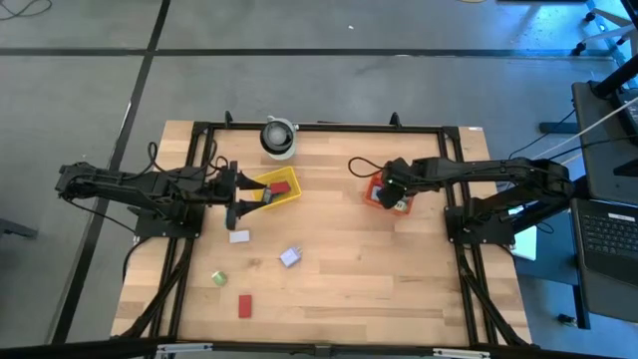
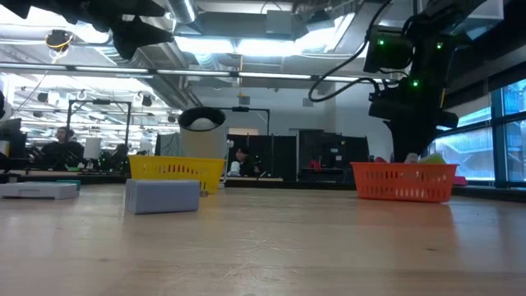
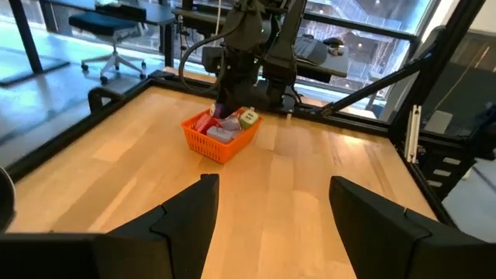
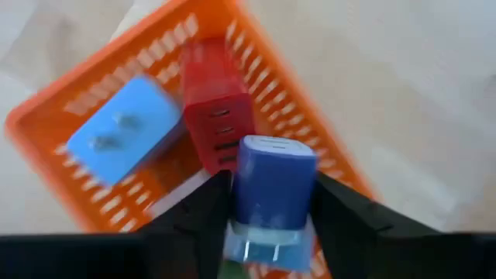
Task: Pick & Place Office items
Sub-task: Put the violet charger adapter into the orange bin, then put the light blue charger adapter into the orange bin
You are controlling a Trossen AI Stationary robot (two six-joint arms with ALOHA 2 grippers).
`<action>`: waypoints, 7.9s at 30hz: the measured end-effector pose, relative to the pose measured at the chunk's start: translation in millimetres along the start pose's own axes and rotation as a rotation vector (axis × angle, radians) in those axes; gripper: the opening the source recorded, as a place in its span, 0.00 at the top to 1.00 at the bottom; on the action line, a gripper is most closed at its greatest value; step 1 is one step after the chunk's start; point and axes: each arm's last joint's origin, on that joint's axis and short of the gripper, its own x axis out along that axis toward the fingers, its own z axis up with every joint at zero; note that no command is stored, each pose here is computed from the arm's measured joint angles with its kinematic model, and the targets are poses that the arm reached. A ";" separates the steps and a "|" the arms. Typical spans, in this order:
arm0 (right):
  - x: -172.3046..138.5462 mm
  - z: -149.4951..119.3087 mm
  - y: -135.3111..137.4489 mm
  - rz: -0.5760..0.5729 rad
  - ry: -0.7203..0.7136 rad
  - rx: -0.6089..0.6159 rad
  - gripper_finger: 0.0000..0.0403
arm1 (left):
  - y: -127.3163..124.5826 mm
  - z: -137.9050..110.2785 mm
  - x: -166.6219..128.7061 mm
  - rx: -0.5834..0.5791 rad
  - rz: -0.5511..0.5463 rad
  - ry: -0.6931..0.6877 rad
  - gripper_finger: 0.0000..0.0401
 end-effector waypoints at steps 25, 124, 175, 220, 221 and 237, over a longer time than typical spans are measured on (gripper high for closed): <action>-6.5 2.9 0.1 0.008 -0.044 -0.070 0.46 | -74.6 -33.2 79.2 -0.434 -0.018 0.524 0.40; -62.4 -30.9 41.6 0.311 -0.360 -0.451 0.46 | -79.9 -78.8 200.8 -0.133 0.087 1.313 0.47; -120.3 -51.5 158.5 0.923 -0.965 -0.958 0.30 | -67.1 37.9 214.6 -0.267 -0.911 0.659 0.47; -127.5 -53.6 184.6 0.986 -0.966 -1.123 0.69 | -61.9 47.6 216.5 -0.310 -0.997 0.622 0.37; -126.1 -53.1 183.8 0.971 -0.957 -1.124 0.69 | -57.9 49.0 217.2 -0.313 -0.987 0.615 0.36; -148.0 -25.7 135.8 0.832 -0.921 -1.020 0.69 | -6.4 85.7 181.2 -0.167 -0.760 0.494 0.34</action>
